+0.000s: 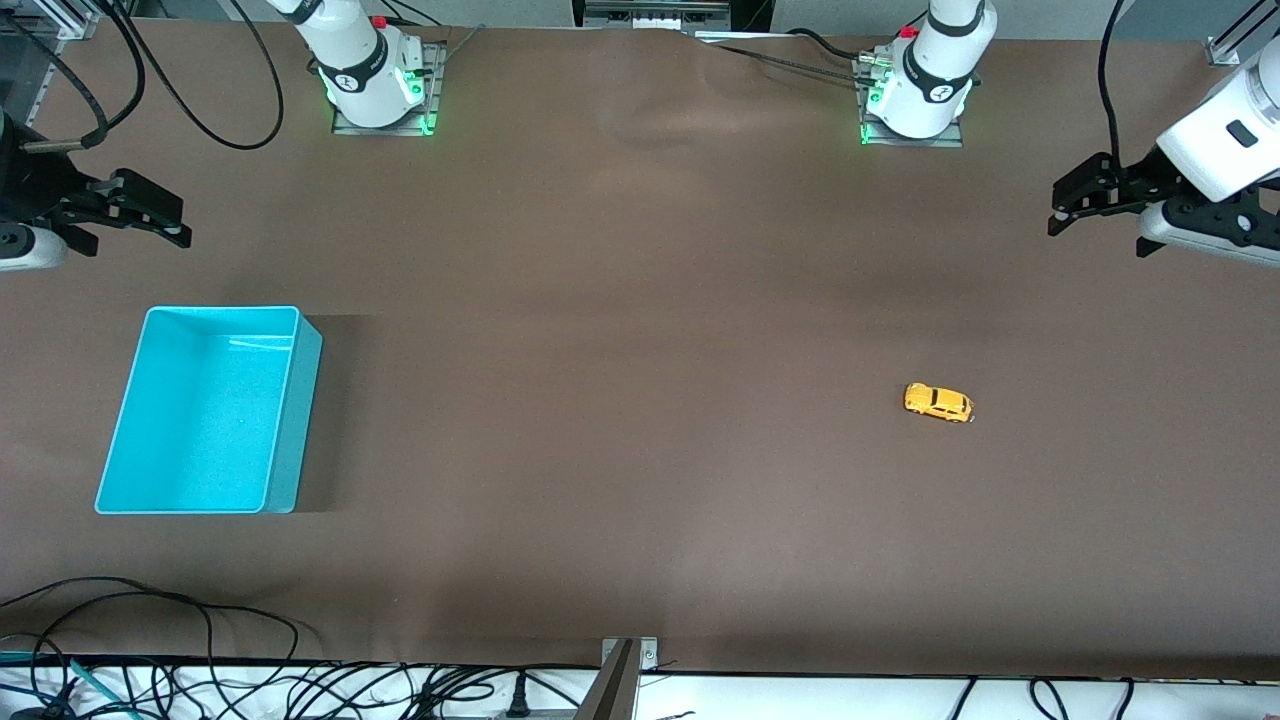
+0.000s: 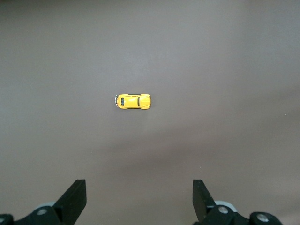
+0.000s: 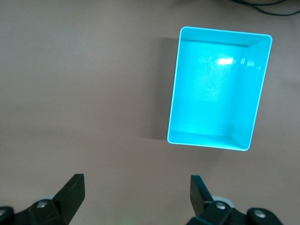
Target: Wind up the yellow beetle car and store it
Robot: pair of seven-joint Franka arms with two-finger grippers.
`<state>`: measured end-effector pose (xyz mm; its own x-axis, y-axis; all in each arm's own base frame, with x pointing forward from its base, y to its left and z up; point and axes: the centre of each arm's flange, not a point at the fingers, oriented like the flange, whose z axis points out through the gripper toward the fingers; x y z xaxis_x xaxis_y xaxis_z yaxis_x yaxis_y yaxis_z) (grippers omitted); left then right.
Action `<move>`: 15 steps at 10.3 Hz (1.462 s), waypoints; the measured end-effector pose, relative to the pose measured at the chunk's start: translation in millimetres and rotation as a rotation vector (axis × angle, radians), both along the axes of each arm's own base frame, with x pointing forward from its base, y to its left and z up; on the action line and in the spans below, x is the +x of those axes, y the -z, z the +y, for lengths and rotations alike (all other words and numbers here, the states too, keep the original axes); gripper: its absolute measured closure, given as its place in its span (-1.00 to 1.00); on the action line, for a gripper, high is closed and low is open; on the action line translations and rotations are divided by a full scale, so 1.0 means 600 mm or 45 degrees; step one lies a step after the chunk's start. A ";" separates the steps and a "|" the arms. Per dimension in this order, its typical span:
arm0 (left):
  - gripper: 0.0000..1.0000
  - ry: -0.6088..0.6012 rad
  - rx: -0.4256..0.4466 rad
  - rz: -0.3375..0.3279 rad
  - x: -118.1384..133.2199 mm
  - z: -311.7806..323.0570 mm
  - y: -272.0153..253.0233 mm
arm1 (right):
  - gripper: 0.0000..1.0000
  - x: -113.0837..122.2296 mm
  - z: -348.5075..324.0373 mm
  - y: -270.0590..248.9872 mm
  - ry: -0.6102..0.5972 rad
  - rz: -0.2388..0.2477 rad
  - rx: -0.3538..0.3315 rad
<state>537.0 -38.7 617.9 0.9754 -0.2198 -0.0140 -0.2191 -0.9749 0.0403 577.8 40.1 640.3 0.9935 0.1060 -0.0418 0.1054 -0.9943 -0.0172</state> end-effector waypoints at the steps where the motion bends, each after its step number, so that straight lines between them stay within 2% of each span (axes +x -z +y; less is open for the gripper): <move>1: -1.00 -0.001 0.000 -0.002 -0.001 0.000 -0.001 | -1.00 0.000 -0.001 0.000 0.000 0.003 -0.014; 8: -1.00 0.004 0.000 -0.003 -0.002 -0.003 -0.002 | -1.00 -0.003 0.006 0.002 -0.009 0.018 -0.038; 10: -1.00 0.004 0.000 -0.003 -0.002 -0.003 -0.002 | -1.00 -0.011 0.005 0.009 -0.004 0.073 -0.043; 15: -1.00 0.003 0.000 -0.003 -0.002 -0.003 -0.002 | -1.00 -0.010 0.003 0.015 0.003 0.089 -0.044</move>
<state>536.1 -40.3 618.9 0.9749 -0.2225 -0.0114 -0.2219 -0.9743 0.0394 571.8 42.2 631.5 0.9882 0.1008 -0.1151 0.1027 -0.9947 0.0100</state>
